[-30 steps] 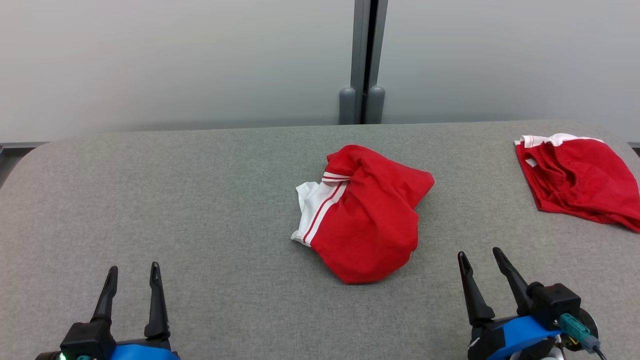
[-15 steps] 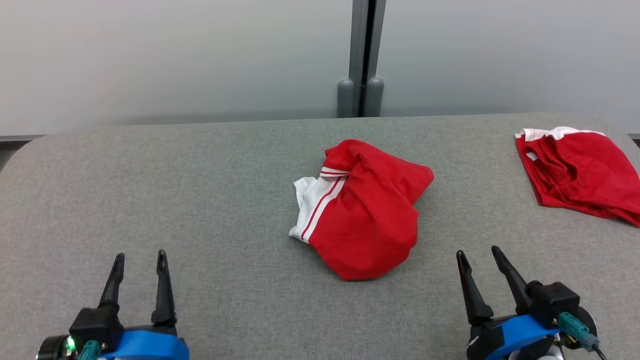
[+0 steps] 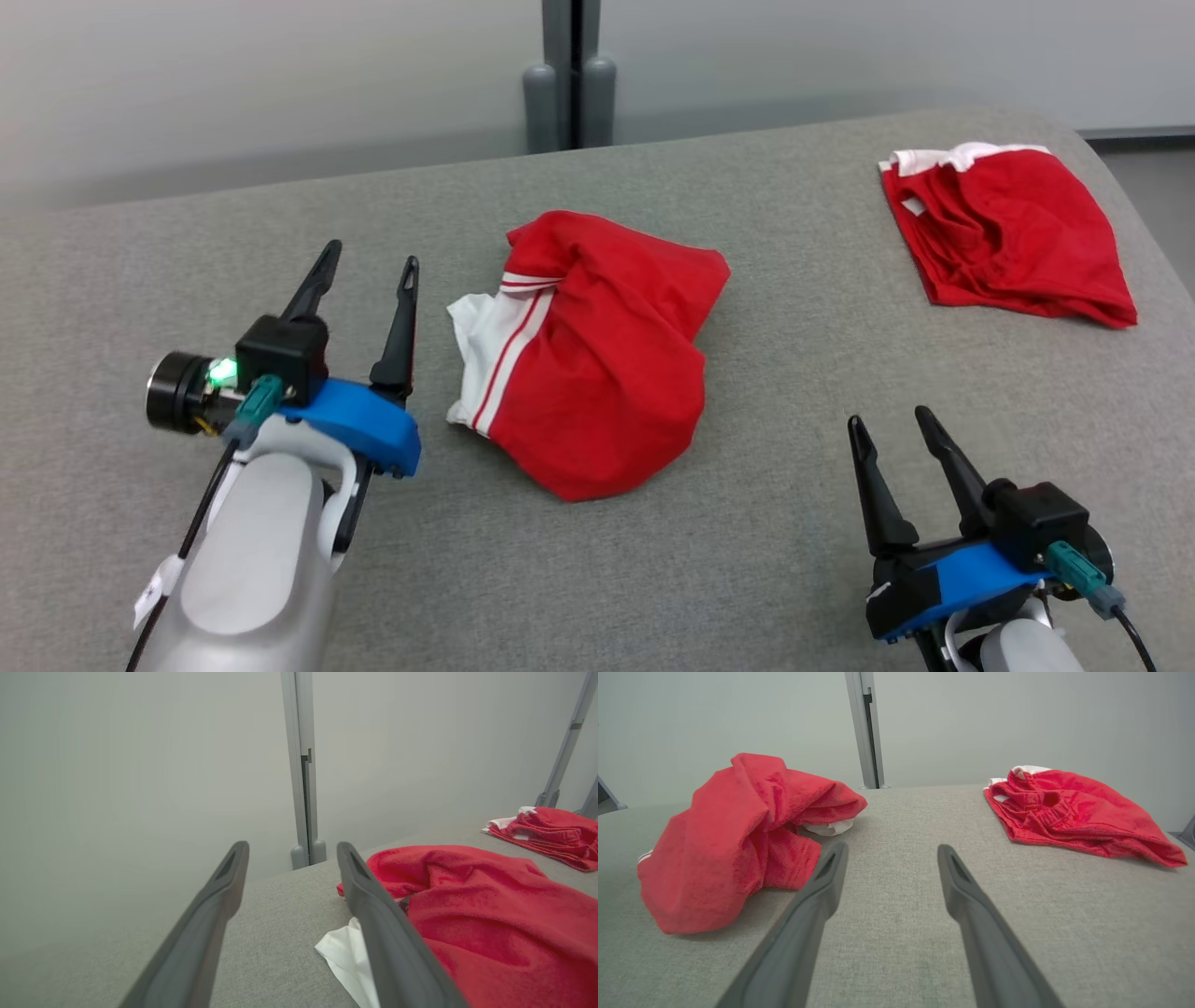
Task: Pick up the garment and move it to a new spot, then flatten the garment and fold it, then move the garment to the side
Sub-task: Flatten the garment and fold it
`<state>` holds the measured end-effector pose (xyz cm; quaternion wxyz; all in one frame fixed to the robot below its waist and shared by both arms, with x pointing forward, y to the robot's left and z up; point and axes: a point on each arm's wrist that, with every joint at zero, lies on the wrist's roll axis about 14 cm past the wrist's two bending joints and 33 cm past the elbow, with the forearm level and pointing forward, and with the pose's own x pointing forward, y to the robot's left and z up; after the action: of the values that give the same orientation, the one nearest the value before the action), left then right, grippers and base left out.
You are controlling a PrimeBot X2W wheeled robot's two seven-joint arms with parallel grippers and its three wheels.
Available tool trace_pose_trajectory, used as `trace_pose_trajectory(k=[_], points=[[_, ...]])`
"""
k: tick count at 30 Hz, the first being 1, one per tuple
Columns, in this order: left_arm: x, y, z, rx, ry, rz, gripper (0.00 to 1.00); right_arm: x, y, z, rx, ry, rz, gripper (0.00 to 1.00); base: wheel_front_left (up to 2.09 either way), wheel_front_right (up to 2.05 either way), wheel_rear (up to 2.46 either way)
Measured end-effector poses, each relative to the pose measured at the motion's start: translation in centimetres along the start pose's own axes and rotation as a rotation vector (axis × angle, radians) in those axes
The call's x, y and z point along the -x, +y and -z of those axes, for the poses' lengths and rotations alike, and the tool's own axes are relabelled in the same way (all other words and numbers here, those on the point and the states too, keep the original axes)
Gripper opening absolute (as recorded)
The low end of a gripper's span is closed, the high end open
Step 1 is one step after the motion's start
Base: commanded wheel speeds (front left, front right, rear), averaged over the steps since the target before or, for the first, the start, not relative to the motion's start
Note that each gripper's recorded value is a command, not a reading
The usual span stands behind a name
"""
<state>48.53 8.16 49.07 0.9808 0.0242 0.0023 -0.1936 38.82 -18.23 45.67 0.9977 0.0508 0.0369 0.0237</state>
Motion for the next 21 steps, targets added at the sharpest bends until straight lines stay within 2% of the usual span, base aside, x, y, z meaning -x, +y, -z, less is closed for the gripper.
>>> trace_pose_trajectory(k=[8,21], points=[[-4.0,-4.1,4.6,-0.016,0.209,0.168,1.0,0.5,-2.9,0.5,-0.009,0.016,0.087,1.0,0.0,0.0,0.0],[-2.1,-7.1,12.1,0.003,0.56,0.265,1.0,0.3,-4.2,0.3,-0.004,0.013,0.125,1.0,0.0,0.0,0.0]])
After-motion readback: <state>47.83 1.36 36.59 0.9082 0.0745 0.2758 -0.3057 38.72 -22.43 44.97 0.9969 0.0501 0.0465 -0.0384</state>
